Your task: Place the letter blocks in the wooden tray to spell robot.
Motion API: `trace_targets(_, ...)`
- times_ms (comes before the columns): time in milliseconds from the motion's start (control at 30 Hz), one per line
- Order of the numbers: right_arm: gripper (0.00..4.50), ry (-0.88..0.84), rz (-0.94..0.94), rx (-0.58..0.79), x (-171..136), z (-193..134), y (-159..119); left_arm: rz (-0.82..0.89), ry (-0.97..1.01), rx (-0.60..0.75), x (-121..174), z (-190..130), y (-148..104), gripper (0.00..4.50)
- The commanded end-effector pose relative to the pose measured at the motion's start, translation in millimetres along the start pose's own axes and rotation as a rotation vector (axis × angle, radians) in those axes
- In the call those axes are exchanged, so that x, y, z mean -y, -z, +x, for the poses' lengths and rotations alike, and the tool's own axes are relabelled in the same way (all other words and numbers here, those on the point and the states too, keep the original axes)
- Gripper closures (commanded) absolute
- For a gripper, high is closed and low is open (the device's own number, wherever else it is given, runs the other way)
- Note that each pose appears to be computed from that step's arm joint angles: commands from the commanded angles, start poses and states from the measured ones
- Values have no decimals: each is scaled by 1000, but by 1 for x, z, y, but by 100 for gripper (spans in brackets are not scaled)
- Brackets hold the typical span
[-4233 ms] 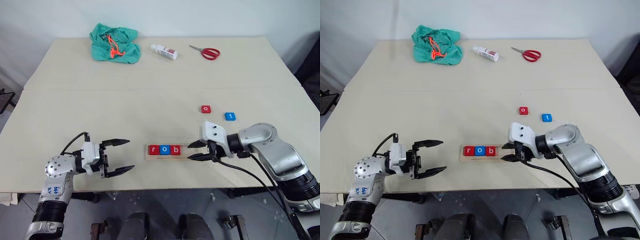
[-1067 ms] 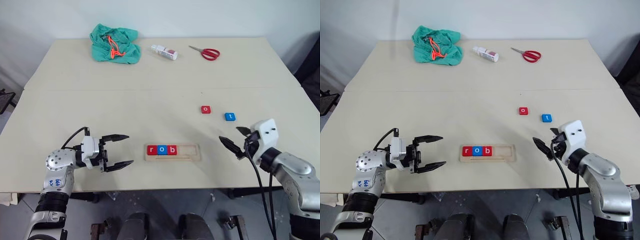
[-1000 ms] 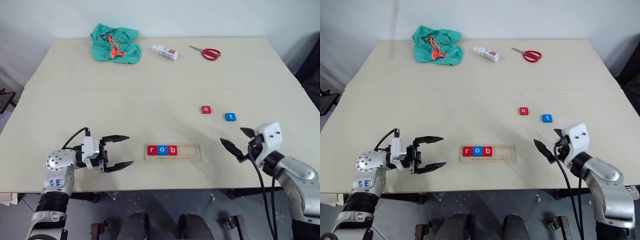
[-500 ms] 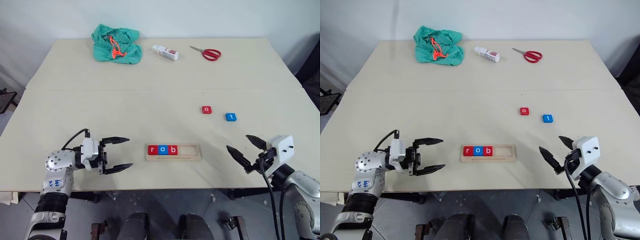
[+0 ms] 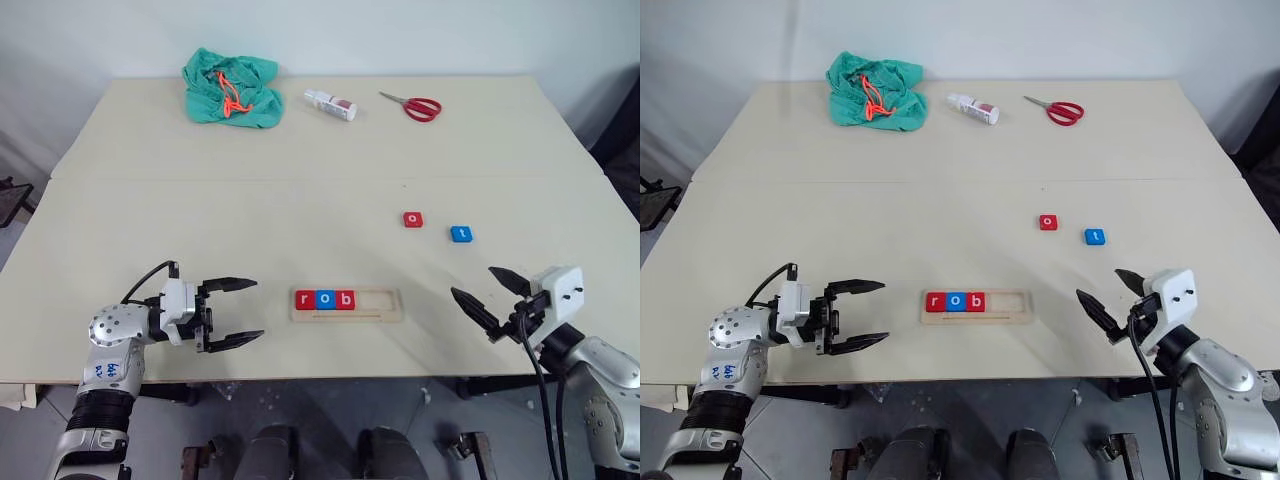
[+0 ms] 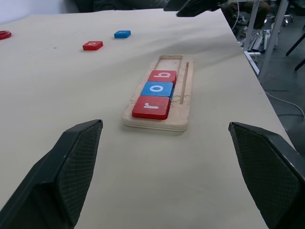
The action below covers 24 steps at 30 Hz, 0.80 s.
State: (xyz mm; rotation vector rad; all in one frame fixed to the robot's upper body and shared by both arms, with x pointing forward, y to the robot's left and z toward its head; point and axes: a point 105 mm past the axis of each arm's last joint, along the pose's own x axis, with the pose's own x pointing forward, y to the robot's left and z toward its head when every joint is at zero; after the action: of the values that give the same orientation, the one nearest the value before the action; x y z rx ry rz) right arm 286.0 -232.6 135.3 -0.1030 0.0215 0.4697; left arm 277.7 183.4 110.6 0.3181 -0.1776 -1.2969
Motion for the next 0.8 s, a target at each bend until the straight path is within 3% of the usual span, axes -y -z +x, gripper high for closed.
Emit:
trace_targets(33,3,12,-11,14,0,19,-12,40,-22,9,-2,-8,-10,0)
trace_targets(400,3,87,3,2,0,123,-33,43,-60,9,5,-10,-12,0)
trace_targets(800,3,186,9,-18,3,163,-24,37,-105,-9,15,-18,-14,0)
